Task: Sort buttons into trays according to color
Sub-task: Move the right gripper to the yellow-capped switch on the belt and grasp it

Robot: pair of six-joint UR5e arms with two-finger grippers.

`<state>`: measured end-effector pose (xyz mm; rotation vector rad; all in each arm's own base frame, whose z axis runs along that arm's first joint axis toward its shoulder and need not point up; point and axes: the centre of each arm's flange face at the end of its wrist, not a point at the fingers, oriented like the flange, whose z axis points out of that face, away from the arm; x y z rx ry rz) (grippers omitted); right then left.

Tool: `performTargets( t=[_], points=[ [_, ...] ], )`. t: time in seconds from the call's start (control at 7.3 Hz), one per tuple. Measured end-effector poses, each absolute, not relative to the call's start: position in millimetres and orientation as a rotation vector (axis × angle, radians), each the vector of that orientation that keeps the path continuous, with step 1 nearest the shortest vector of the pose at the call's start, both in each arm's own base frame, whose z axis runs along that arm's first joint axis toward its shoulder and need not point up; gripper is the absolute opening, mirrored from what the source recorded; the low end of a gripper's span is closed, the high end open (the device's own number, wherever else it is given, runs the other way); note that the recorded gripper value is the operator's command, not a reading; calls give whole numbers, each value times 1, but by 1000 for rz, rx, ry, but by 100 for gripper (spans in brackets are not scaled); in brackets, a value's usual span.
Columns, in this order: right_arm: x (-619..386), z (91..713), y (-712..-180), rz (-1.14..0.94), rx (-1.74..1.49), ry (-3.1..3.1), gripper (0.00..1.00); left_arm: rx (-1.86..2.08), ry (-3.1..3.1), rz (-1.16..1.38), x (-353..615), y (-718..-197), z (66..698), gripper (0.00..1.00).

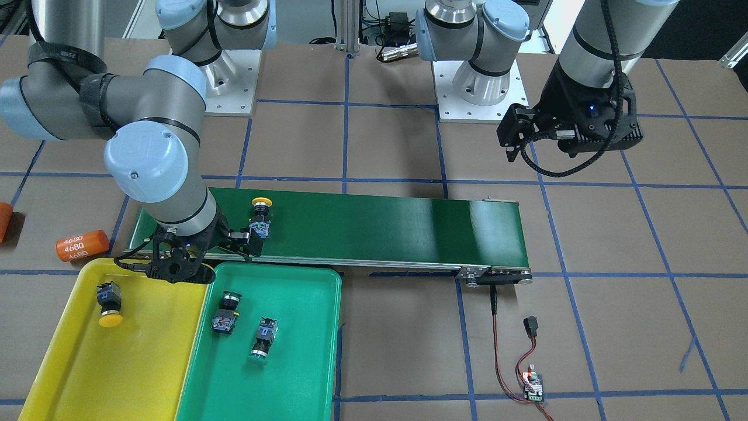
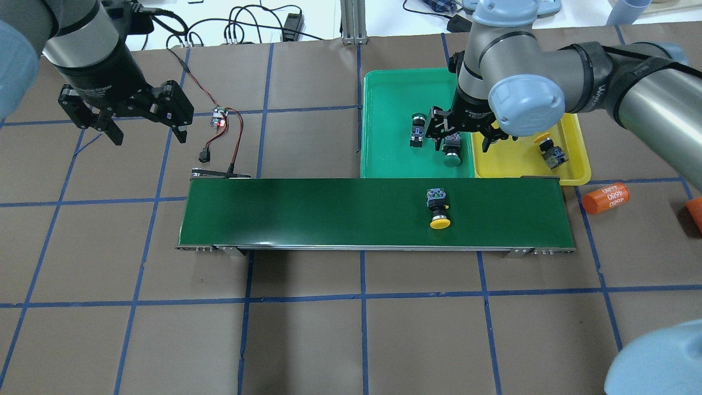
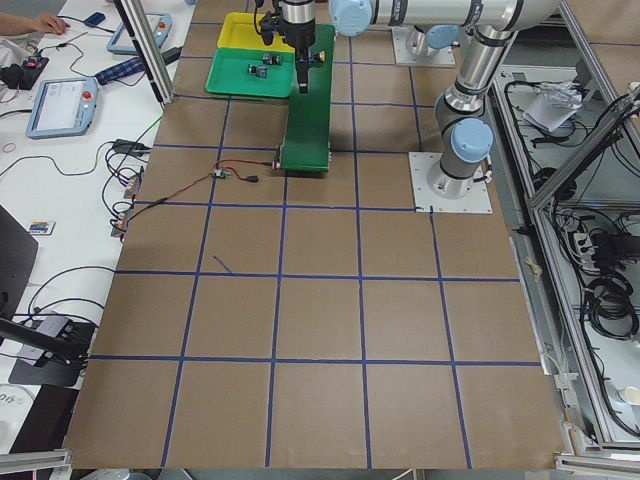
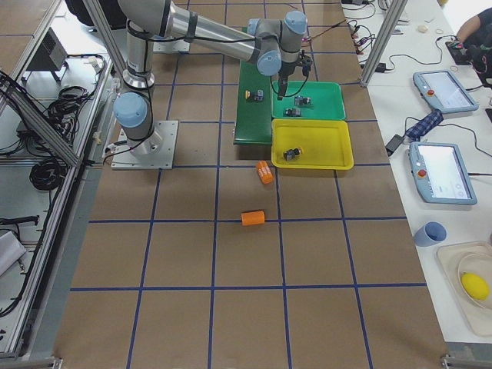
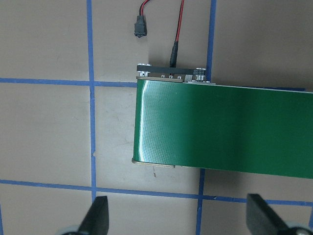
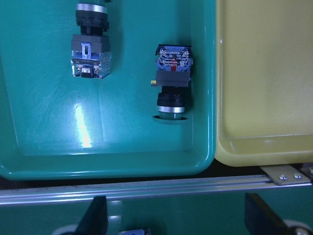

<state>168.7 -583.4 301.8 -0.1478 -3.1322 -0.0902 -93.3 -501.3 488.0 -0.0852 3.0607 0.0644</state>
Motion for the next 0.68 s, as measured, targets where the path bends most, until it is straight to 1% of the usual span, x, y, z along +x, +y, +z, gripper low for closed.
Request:
performTargets(
  t=[0.27,0.41,0.55,0.68],
  points=[
    [168,301,-583,-96,-149,-3132,100,-121,3065,74,-94,-504,485,100],
    [169,298,-580,-112,-153,-3132,97,-156,3067,74,-94,-504,484,100],
    [169,289,-568,-150,-154,-3128,98,-177,3070,74,-94,-505,484,100],
    [168,277,-545,-181,-155,-3125,98,-182,3071,71,-94,-505,485,100]
  ],
)
